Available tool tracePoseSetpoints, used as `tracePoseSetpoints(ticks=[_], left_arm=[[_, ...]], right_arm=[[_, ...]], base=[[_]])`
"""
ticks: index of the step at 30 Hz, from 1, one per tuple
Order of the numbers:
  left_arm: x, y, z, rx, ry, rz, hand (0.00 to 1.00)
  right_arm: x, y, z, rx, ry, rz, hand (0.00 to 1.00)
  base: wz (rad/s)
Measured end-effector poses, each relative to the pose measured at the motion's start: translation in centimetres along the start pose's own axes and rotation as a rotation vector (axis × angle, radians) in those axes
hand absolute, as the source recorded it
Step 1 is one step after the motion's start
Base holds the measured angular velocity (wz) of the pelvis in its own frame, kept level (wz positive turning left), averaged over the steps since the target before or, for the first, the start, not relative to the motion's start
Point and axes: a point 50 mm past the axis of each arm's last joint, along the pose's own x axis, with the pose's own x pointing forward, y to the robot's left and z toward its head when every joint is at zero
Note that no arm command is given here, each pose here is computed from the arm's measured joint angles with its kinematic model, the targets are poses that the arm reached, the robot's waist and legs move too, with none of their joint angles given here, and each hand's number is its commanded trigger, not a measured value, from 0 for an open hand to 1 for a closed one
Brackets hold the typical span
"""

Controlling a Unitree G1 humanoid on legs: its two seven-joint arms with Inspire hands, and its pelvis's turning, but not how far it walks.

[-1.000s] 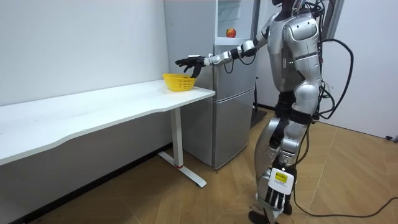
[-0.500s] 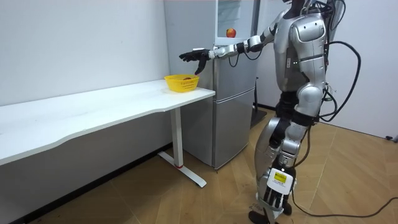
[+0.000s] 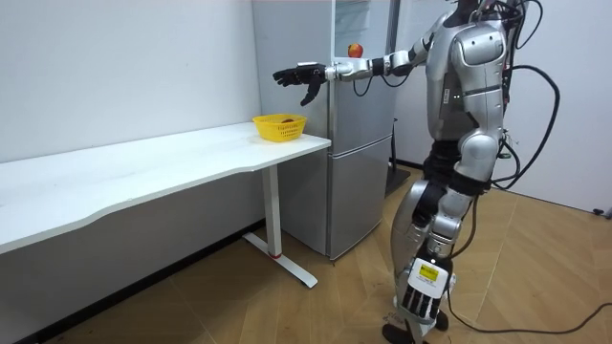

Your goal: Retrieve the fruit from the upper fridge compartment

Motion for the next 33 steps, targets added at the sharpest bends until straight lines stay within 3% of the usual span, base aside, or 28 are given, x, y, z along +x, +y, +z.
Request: tracePoseSetpoints(ticks=[10, 18, 26, 33], left_arm=[[-0.4, -0.3, -1.8, -0.019, 0.031, -0.002, 0.0], [-0.7, -1.0, -3.1, -0.04, 0.055, -0.014, 0.0], [-1.2, -2.4, -4.8, -0.123, 0.089, -0.031, 0.0], [-0.9, -2.6, -3.4, -0.132, 0.021, -0.039, 0.0]], right_arm=[[-1.6, 1.7, 3.5, -0.005, -0.179, 0.105, 0.0], [-2.9, 2.0, 7.0, 0.105, -0.336, 0.136, 0.0], [-7.3, -0.8, 10.0, 0.201, -0.564, 0.041, 0.0], [-11.5, 1.1, 7.4, 0.221, -0.511, 0.119, 0.0]], base=[[-0.01], [0.01], [-0.16], [-0.28]])
